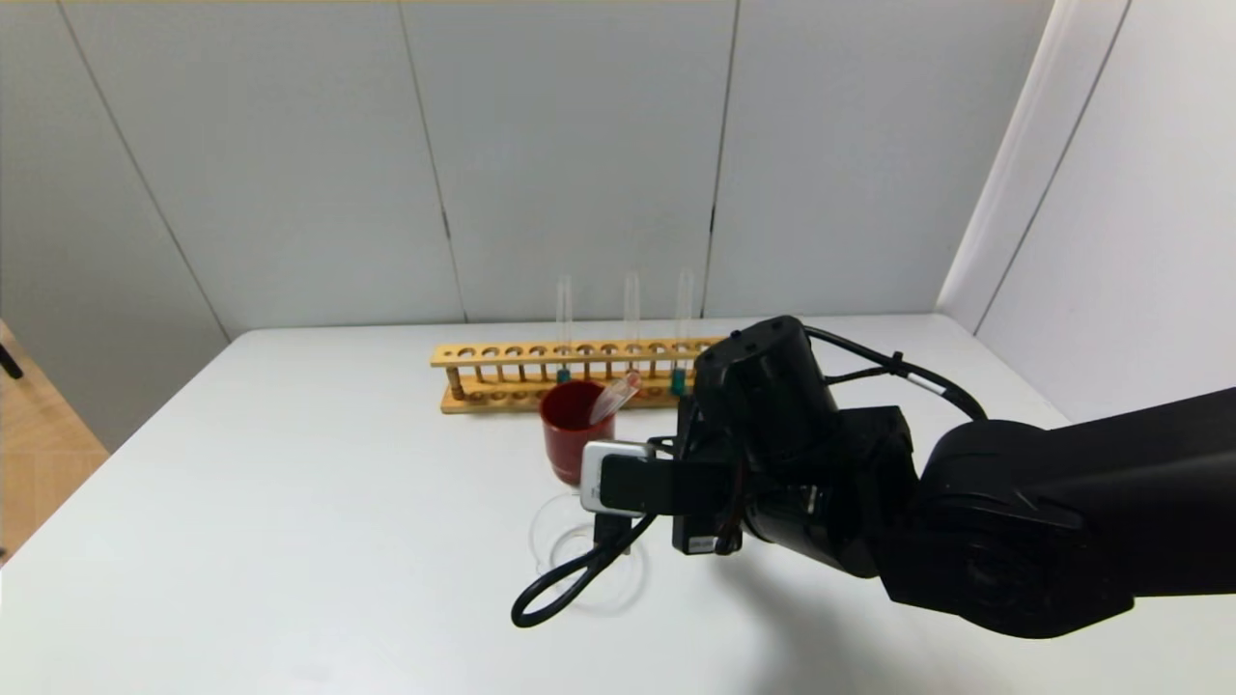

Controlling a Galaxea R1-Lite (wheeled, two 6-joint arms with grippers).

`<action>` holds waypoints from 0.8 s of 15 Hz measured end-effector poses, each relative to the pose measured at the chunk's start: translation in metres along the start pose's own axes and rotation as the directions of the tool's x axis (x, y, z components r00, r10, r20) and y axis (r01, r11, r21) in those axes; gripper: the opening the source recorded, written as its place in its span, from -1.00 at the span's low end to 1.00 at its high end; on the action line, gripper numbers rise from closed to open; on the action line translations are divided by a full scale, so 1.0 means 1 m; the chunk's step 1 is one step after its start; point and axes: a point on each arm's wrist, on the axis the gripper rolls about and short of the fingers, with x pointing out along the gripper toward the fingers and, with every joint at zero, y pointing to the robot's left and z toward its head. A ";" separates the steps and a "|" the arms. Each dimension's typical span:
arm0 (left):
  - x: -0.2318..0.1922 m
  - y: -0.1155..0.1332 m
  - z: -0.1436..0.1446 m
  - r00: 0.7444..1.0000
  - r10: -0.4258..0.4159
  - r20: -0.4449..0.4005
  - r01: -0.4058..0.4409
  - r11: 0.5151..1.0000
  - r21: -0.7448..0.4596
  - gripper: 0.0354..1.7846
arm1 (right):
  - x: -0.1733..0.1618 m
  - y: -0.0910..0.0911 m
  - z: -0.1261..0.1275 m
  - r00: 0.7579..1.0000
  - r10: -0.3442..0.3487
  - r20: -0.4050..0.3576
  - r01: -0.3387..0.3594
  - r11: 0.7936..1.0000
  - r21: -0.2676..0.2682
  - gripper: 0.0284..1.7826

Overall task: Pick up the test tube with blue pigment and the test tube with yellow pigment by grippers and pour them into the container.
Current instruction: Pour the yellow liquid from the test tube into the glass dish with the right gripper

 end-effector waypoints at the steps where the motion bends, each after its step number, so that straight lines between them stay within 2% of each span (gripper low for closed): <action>1: 0.000 0.000 0.000 1.000 0.000 0.000 0.000 1.000 0.000 0.91 | 0.002 0.001 0.001 1.000 0.000 -0.007 0.000 1.000 -0.006 -0.72; 4: 0.000 0.000 0.000 1.000 0.000 0.000 0.000 1.000 0.000 0.91 | 0.008 0.007 0.005 0.999 -0.002 -0.036 0.001 1.000 -0.026 -0.72; 8: 0.000 0.000 0.000 1.000 0.000 -0.001 0.000 1.000 0.000 0.91 | 0.012 0.010 0.008 0.998 -0.012 -0.054 0.007 0.995 -0.101 -0.72; 12: 0.000 0.000 0.000 1.000 0.001 -0.001 -0.001 1.000 0.000 0.91 | 0.014 0.010 0.014 0.999 -0.015 -0.040 0.011 0.993 -0.114 -0.72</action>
